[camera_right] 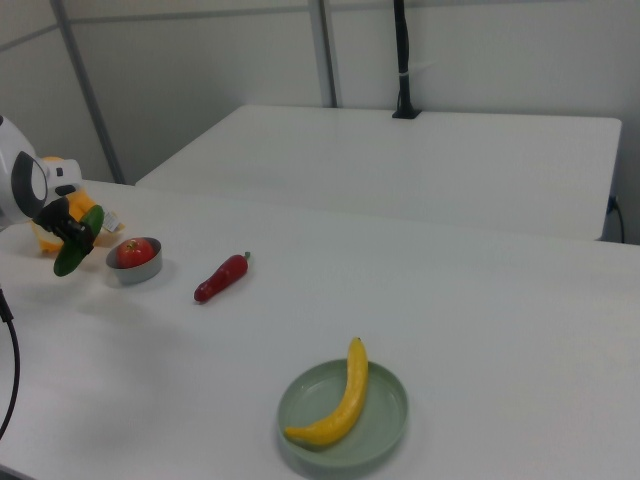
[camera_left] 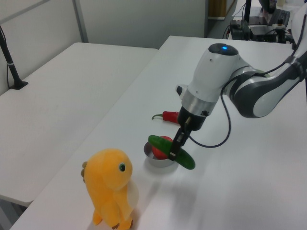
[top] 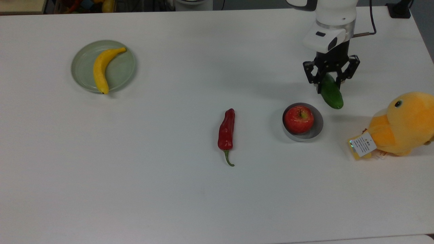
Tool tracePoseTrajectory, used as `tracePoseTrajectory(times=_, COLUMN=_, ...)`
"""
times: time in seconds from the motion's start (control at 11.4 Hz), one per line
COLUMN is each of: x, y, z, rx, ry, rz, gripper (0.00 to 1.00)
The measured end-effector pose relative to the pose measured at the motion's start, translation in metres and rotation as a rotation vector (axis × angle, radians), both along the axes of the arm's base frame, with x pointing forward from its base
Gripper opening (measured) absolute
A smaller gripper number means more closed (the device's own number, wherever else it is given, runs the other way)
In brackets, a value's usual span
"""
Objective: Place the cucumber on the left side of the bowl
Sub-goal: 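Lift the cucumber and carry it toward the metal bowl with the apple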
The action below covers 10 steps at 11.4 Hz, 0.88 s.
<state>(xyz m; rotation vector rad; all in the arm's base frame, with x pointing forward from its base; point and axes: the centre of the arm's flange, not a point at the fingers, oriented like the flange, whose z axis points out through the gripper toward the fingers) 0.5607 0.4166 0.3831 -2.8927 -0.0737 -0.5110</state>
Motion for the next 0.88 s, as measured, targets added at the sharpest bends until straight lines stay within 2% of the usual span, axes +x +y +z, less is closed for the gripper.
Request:
tracePoseTrajectory(times=0.35, x=0.028, y=0.001, z=-0.013, rx=-0.009, ry=-0.029, rz=-0.014, gripper=0.49)
tracePoseTrajectory(times=0.88, x=0.024, y=0.009, z=-0.019, rx=-0.01, ry=-0.036, rz=0.007, gripper=0.48)
